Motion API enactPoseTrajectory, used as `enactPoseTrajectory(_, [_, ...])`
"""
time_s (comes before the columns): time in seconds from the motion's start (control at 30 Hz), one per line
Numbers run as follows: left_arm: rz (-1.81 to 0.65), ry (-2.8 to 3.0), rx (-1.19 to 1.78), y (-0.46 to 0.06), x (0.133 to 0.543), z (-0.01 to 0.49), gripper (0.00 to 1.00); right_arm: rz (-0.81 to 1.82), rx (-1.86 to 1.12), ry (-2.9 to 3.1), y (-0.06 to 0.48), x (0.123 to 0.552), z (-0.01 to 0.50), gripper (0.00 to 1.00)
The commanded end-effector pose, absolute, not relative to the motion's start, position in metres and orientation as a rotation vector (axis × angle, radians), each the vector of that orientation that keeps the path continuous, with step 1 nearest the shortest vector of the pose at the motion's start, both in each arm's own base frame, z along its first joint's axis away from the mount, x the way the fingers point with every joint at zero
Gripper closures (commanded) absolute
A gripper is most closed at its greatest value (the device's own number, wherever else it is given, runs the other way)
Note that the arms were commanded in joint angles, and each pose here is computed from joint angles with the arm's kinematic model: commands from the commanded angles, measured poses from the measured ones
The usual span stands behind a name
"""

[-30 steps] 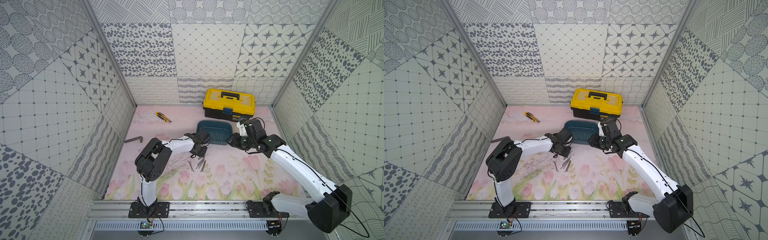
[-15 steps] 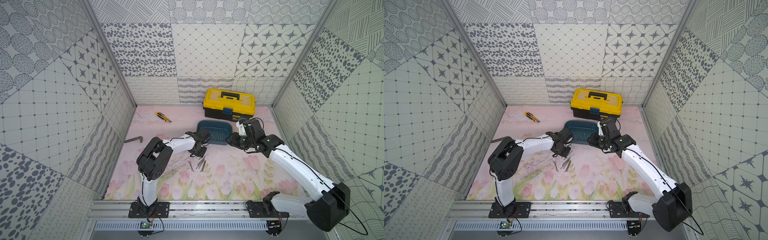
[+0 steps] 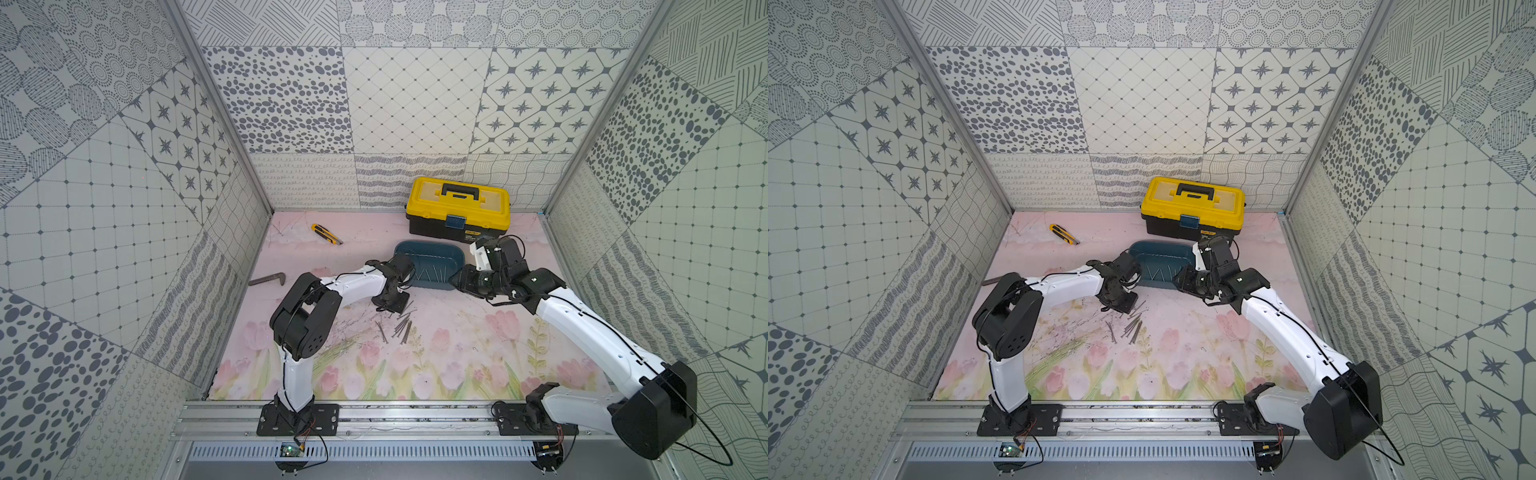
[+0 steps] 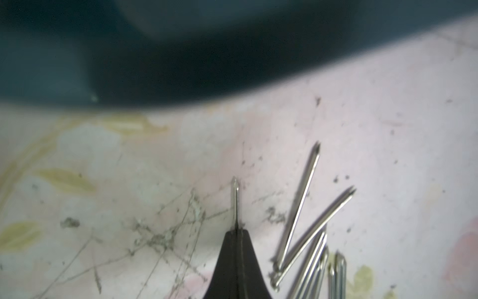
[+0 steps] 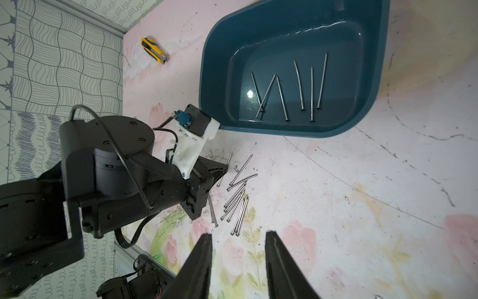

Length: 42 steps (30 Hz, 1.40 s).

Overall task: Put the nails on the desktop into the storage box
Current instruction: Pick up the nail from the center of the board.

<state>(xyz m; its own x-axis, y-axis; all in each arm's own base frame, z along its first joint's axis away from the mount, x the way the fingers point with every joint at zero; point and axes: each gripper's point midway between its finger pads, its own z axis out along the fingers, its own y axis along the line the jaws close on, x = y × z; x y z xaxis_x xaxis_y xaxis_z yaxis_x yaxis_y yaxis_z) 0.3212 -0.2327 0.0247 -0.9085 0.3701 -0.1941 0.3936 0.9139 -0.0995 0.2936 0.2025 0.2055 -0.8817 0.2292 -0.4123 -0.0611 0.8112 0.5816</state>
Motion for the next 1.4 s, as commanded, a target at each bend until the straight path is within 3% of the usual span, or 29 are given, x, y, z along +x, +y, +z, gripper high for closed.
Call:
enactPoseTrajectory(0.0, [-0.568,3.064,0.369,-0.229,0.285,0.057,1.00,0.904,0.044,2.459,0.215,0.302,0.227,0.60])
enactPoseTrajectory(0.4, [-0.921,2.889,0.182,-0.240,0.297,0.127,1.00,1.170,-0.044,2.470,0.250,0.295,0.229,0.57])
enactPoseTrajectory(0.7, [-1.285,2.612,0.042,-0.254,0.315,0.195,1.00,1.510,0.015,2.450,0.285,0.300,0.242,0.39])
enactPoseTrajectory(1.0, [-1.439,2.414,0.083,-0.262,0.316,0.245,1.00,1.658,0.109,2.384,0.306,0.320,0.259,0.38])
enactPoseTrajectory(1.37, [-1.509,2.342,0.099,-0.263,0.309,0.265,1.00,1.692,0.074,2.369,0.323,0.319,0.267,0.40])
